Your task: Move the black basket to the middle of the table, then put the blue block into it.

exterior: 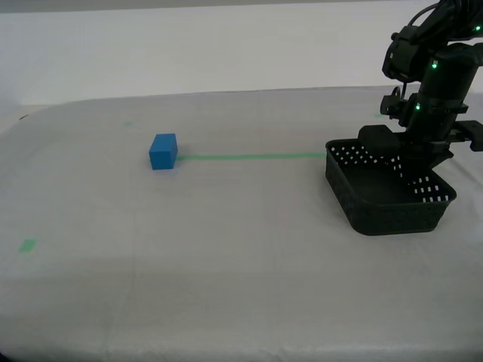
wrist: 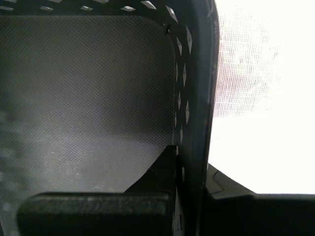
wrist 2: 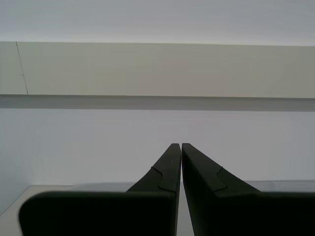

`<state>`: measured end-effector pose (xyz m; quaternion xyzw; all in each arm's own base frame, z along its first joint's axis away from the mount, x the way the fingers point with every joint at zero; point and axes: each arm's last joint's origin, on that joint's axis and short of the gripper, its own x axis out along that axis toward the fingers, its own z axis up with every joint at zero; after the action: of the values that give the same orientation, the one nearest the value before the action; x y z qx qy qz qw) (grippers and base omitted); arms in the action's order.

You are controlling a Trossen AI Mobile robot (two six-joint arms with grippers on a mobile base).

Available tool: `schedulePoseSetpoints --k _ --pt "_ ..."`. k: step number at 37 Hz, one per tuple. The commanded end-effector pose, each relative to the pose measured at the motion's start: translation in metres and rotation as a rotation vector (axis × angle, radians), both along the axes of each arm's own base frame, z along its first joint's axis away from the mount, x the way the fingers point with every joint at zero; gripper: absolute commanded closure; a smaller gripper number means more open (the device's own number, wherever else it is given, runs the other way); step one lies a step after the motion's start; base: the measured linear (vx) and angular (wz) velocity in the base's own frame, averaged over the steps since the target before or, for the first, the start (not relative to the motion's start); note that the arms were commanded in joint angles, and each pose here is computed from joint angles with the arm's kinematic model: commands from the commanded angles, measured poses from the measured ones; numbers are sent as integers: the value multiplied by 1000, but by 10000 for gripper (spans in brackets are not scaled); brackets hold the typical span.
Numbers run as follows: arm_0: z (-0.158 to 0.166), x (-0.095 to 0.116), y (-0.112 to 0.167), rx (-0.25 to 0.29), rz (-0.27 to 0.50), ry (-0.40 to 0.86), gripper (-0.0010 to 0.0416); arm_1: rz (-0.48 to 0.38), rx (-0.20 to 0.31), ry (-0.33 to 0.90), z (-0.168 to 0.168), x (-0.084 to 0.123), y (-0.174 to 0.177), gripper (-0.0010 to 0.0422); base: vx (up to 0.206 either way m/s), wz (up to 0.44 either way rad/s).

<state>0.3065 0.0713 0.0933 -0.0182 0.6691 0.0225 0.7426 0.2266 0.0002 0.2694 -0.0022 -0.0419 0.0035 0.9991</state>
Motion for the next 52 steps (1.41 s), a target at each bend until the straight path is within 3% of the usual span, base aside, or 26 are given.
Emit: schedulePoseSetpoints --k 1,21,34,52 --pt "1 1 0 -2 -1 -6 407 -1 2 -6 1 0 0 412 0 0" --pt "33 -1 0 25 -14 -107 406 -1 2 -6 1 0 0 412 0 0" --pt "77 -9 -1 92 -64 -226 406 0 2 -6 1 0 0 412 0 0" --pt "128 -4 2 96 -76 -218 406 -1 2 -6 1 0 0 412 0 0"
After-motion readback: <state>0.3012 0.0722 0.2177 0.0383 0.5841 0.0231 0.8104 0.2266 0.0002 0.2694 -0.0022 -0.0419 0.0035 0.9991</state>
